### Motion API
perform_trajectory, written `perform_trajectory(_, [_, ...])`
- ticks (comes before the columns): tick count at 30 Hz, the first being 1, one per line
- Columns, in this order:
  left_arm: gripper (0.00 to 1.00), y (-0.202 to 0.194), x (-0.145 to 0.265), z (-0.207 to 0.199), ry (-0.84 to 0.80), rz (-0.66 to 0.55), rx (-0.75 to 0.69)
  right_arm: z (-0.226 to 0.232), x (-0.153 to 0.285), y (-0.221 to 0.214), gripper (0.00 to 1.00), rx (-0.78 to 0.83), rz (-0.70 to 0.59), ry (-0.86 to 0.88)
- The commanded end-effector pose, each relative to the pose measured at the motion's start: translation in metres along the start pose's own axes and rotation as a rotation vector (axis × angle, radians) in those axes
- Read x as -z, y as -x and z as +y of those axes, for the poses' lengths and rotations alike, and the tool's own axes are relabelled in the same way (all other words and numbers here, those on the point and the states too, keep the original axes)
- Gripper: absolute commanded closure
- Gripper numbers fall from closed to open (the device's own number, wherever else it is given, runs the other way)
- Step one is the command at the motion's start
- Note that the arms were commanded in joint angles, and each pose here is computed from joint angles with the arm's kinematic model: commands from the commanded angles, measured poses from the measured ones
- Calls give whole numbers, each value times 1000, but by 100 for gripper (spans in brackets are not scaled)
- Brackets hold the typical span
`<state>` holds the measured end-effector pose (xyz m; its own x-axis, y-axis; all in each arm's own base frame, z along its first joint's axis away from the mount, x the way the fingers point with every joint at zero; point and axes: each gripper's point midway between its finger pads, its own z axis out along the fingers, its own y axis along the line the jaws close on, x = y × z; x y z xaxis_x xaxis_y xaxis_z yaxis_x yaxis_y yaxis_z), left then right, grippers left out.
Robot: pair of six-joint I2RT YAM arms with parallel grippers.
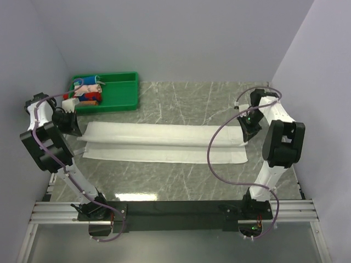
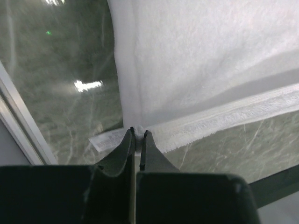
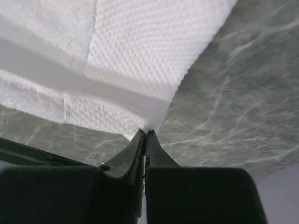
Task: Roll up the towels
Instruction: Fold the towel
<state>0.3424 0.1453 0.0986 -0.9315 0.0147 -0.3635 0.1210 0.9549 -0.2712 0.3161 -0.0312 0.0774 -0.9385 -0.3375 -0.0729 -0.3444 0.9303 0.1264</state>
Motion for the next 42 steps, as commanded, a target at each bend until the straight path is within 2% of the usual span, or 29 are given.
perform_trajectory(1, [100, -19, 13, 19, 101, 15, -52, -8, -10, -29, 100, 18, 78, -51])
perform_trajectory(6, [100, -61, -28, 17, 85, 95, -7, -2, -45, -34, 100, 15, 122, -35])
perform_trajectory(8, [100, -65, -38, 20, 86, 100, 12, -2, -54, -31, 100, 2, 127, -29])
perform_trajectory(19, [99, -62, -38, 22, 87, 92, 20, -2, -48, -26, 100, 12, 113, -30])
perform_trajectory(21, [97, -61, -32, 19, 81, 90, -1, 3, -41, -29, 89, 22, 102, -18])
perform_trajectory(22, [89, -64, -30, 15, 67, 103, -4, 4, -37, -31, 84, 32, 95, -17])
perform_trajectory(23, [85, -61, -23, 12, 50, 86, -26, 5, -33, -32, 74, 41, 86, -18])
perform_trajectory(26, [69, -58, -4, 3, 22, 60, -78, 4, -13, -38, 57, 77, 43, -64])
perform_trajectory(28, [62, -56, 7, -4, -12, 25, -102, 3, 3, -38, 56, 94, 5, -90])
perform_trajectory(33, [57, -47, 34, -26, -62, -48, -203, 6, 39, -23, 56, 100, -91, -68])
perform_trajectory(39, [52, -38, 30, -30, -79, -82, -185, 19, 33, -6, 57, 60, -96, 14])
perform_trajectory(42, [55, -33, 17, -34, -69, -94, -172, 31, 18, -3, 62, 56, -80, 48])
